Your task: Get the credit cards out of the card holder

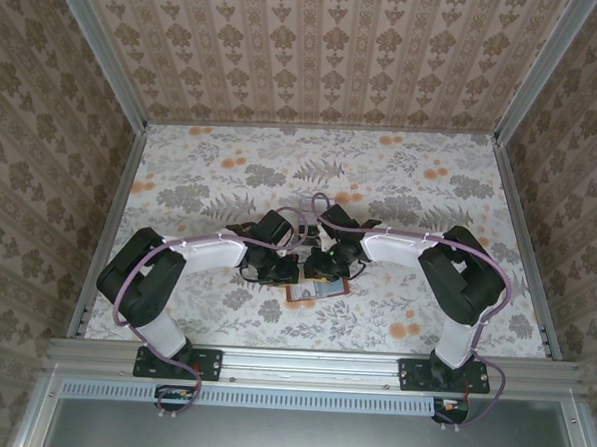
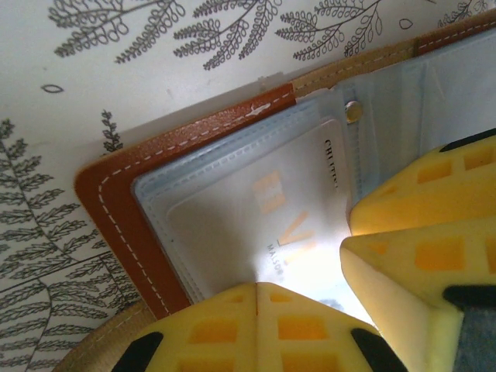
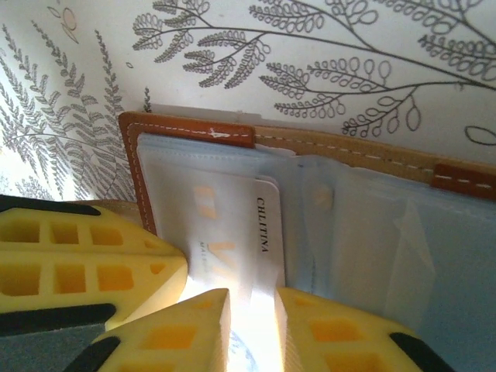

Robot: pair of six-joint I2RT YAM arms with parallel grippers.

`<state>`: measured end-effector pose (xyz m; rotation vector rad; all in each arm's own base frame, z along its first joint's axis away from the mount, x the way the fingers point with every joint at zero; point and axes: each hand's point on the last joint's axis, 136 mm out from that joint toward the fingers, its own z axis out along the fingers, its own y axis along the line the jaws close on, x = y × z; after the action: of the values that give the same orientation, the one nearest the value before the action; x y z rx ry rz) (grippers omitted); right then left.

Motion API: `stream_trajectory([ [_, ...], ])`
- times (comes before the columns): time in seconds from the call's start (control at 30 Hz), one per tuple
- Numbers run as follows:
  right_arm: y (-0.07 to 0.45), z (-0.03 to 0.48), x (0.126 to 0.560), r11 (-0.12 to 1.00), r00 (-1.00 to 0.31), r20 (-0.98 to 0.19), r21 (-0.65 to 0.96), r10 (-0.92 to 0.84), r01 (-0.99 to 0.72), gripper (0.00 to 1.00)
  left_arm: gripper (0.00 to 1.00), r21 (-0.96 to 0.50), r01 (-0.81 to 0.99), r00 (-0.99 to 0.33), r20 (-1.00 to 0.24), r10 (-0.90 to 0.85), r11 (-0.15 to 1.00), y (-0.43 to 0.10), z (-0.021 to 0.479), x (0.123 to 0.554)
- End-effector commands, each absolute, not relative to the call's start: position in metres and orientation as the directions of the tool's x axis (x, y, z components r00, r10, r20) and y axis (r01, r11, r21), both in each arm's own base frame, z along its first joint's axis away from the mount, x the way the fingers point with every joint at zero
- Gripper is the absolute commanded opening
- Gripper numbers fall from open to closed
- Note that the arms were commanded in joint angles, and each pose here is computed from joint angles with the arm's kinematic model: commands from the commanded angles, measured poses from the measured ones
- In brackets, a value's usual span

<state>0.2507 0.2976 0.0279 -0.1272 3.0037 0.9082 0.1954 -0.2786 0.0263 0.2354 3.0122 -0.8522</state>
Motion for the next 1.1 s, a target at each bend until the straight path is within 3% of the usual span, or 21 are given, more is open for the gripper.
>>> stream_trajectory([
  [0.0, 0.299, 0.022, 0.247, 0.822, -0.997, -0.001, 0.566, -0.074, -0.061, 0.28, 0.07, -0.478, 0.143, -0.989, -0.026, 0.149, 0.866, -0.269, 0.023, 0.192],
  [0.5, 0.306, 0.019, 0.245, 0.796, -0.997, 0.019, 0.603, -0.076, -0.05, 0.29, 0.08, -0.483, 0.147, -0.988, -0.029, 0.152, 0.863, -0.27, 0.025, 0.192],
  [0.7, 0.281, 0.015, 0.249, 0.886, -0.997, -0.023, 0.459, -0.069, -0.072, 0.28, 0.09, -0.481, 0.147, -0.988, -0.033, 0.15, 0.865, -0.269, 0.026, 0.192],
  [1.07, 0.284, 0.026, 0.249, 0.885, -0.995, -0.042, 0.454, -0.093, -0.102, 0.29, 0.13, -0.478, 0.148, -0.988, -0.034, 0.15, 0.866, -0.267, 0.027, 0.191],
])
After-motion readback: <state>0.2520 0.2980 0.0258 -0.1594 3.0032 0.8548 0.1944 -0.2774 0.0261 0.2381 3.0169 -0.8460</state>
